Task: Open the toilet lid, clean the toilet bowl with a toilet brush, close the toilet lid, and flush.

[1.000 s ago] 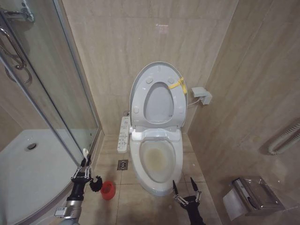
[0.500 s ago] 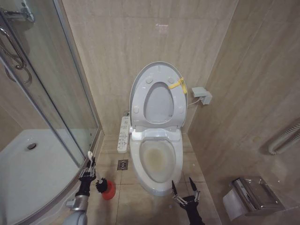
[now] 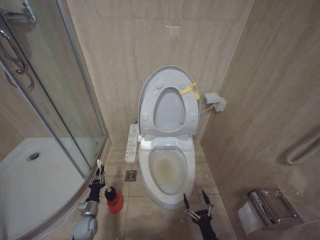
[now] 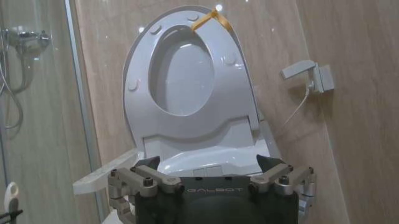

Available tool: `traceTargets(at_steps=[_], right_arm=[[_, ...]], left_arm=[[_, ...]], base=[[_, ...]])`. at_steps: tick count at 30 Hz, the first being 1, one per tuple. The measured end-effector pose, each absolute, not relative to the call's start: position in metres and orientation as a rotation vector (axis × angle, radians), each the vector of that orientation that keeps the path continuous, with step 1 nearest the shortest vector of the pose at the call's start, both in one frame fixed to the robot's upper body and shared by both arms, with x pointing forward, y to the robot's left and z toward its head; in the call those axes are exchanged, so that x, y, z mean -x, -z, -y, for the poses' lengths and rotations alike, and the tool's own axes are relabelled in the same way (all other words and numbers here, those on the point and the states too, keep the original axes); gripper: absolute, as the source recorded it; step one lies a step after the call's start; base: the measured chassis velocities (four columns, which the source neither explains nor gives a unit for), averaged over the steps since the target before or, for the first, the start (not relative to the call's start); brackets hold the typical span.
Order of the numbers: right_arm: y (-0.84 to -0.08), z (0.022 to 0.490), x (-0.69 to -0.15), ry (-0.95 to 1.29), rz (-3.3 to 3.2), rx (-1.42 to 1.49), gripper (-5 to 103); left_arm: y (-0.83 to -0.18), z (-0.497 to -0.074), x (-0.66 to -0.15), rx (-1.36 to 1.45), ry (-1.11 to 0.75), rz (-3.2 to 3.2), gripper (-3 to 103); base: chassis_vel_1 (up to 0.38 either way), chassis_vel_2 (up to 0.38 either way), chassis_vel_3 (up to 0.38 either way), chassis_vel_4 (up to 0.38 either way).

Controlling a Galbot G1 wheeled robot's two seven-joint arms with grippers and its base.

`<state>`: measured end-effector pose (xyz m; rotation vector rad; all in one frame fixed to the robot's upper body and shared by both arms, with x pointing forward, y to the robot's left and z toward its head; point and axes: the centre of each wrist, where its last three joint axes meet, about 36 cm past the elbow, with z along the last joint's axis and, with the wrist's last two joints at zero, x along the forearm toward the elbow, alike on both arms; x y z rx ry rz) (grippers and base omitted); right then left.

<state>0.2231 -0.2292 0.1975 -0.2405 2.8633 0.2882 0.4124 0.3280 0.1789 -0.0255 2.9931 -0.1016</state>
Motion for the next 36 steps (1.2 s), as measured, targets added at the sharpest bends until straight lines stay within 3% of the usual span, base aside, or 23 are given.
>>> traceTargets(at_steps=[36], right_arm=[[-0.199,0.234,-0.213,-0.278,-2.857,0.219,100]], left_arm=[[-0.152,-0.322,-0.393,-0.058,0.017,-3.096,16]], base=[[0.0,0.0,0.0,0.0]])
